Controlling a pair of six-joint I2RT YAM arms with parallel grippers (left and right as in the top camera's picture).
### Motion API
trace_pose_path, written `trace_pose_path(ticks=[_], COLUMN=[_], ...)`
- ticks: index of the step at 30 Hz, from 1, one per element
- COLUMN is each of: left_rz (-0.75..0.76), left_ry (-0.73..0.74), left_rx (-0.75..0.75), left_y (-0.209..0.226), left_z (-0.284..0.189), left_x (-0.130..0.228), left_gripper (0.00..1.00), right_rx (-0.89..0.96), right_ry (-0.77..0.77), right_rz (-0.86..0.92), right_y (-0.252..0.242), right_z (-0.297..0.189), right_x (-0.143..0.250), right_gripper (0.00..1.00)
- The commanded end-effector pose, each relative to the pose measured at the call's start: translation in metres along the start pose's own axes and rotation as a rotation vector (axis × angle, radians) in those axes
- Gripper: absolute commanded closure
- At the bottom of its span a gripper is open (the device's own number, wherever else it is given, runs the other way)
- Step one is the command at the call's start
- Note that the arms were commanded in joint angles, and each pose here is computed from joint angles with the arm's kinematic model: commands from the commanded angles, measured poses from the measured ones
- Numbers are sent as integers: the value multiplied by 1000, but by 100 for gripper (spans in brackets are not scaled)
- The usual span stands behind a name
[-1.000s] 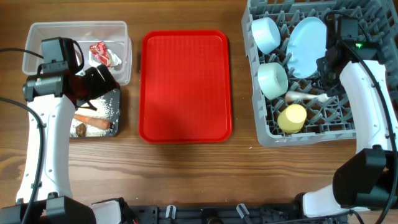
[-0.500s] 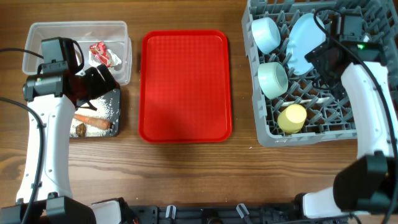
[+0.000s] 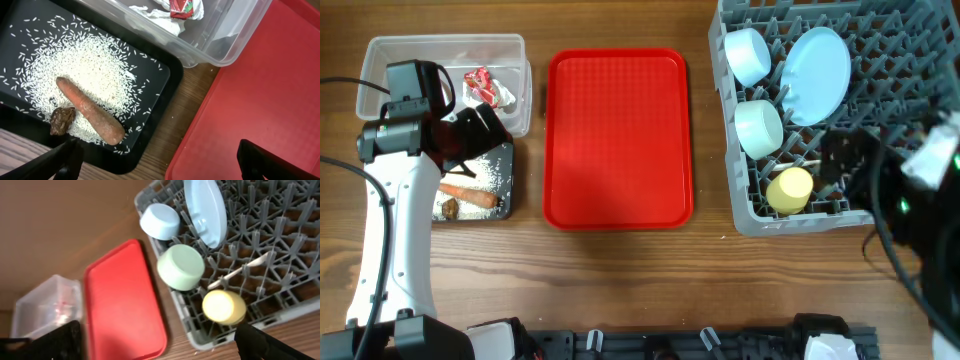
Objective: Sort waste into correct bins and load items into the dishwasher rack
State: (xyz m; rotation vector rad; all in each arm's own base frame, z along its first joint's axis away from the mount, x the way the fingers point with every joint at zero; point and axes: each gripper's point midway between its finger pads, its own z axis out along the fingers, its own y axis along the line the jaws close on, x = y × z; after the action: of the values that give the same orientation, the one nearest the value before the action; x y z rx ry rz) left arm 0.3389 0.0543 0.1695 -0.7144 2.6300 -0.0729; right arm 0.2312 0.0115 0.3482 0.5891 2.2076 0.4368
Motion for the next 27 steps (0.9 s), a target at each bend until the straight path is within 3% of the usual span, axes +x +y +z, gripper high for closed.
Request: trace_pose_path(ticks=[1, 7, 11, 15, 27], left_rz=[-1, -1, -1, -1, -1], left_ry=[-10, -10, -10, -11, -10], left_rx=[11, 11, 11, 11, 11], left_y=[-2, -2, -2, -2, -2], left_z=[-2, -2, -2, -2, -2], left_x=[-5, -5, -5, -6, -5], left_gripper=[0, 0, 0, 0, 0], right_rx=[12, 76, 138, 136, -69], right_ry=[-27, -48, -87, -146, -407], right_rz=[29, -116, -107, -179, -455], right_y=[-6, -22, -33, -40, -67], right_z=[-20, -38, -36, -15, 65], right_x=[10, 22, 15, 11, 70], right_gripper=[0, 0, 0, 0, 0])
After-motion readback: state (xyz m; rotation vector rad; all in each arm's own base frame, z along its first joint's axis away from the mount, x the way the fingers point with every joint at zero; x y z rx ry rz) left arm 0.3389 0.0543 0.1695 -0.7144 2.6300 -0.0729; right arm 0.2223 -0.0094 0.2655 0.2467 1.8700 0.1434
